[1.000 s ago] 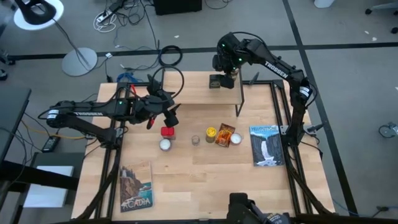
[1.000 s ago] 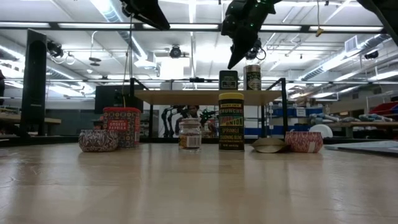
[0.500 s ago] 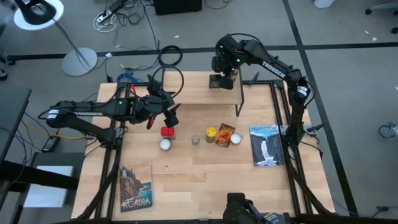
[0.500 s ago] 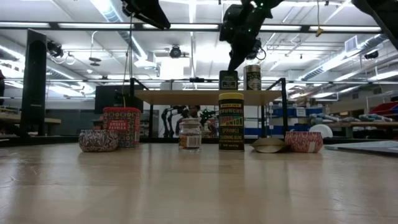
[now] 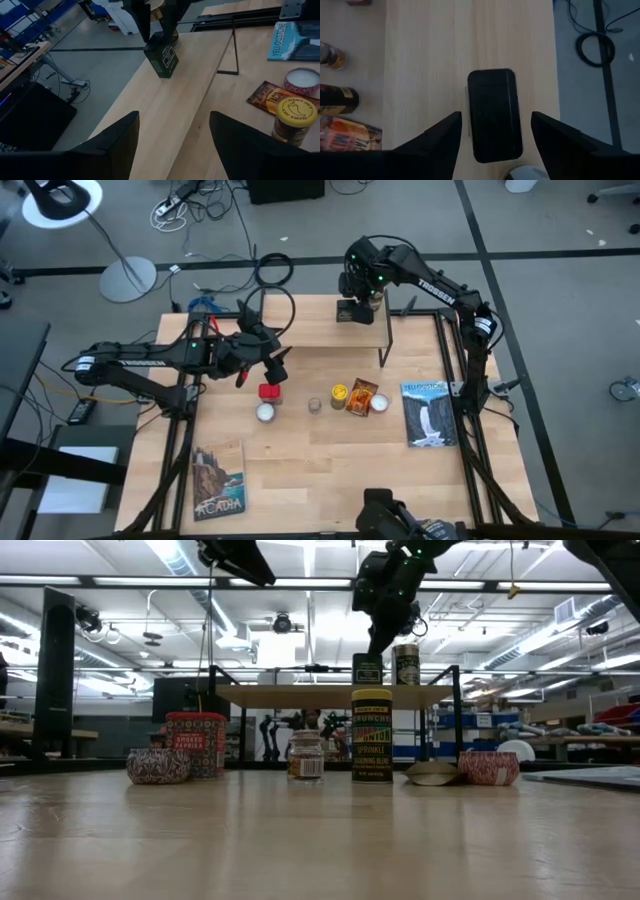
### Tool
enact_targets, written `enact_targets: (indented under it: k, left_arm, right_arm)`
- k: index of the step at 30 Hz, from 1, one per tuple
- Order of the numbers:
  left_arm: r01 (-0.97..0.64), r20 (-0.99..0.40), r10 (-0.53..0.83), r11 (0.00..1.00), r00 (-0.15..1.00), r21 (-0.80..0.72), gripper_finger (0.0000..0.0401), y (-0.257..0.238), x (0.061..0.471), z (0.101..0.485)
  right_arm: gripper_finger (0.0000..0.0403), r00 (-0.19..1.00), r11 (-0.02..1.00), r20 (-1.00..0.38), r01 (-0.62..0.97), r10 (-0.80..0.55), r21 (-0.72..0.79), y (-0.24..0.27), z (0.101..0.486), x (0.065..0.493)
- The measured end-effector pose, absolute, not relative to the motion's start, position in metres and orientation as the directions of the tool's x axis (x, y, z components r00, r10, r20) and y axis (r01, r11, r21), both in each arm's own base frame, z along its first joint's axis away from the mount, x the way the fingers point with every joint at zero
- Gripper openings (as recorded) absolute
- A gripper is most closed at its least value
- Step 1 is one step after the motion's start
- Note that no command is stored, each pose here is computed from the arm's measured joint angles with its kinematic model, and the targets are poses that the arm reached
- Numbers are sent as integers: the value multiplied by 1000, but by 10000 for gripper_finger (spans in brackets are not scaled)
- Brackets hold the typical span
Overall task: Shelf spices
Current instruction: Remove the black seasoning can from the shelf
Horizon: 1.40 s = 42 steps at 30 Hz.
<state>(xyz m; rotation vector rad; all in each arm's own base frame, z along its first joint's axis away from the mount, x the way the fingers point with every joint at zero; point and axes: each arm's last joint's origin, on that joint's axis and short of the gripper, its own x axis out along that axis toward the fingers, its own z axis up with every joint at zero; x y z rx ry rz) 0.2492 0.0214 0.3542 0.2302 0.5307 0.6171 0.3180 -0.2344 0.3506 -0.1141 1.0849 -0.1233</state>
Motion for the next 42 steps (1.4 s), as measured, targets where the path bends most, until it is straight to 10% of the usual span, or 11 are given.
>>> enact_targets:
  k: [21, 42]
  left_arm:
    - [-481, -406, 595, 802, 693, 355, 247, 21, 249, 354]
    - [-482, -388, 595, 801, 704, 356, 247, 21, 250, 356]
  right_arm:
    - [126, 431, 993, -897, -14, -100, -117, -219, 327, 331]
    - [125, 595, 968, -803, -170, -47, -183, -111, 394, 330]
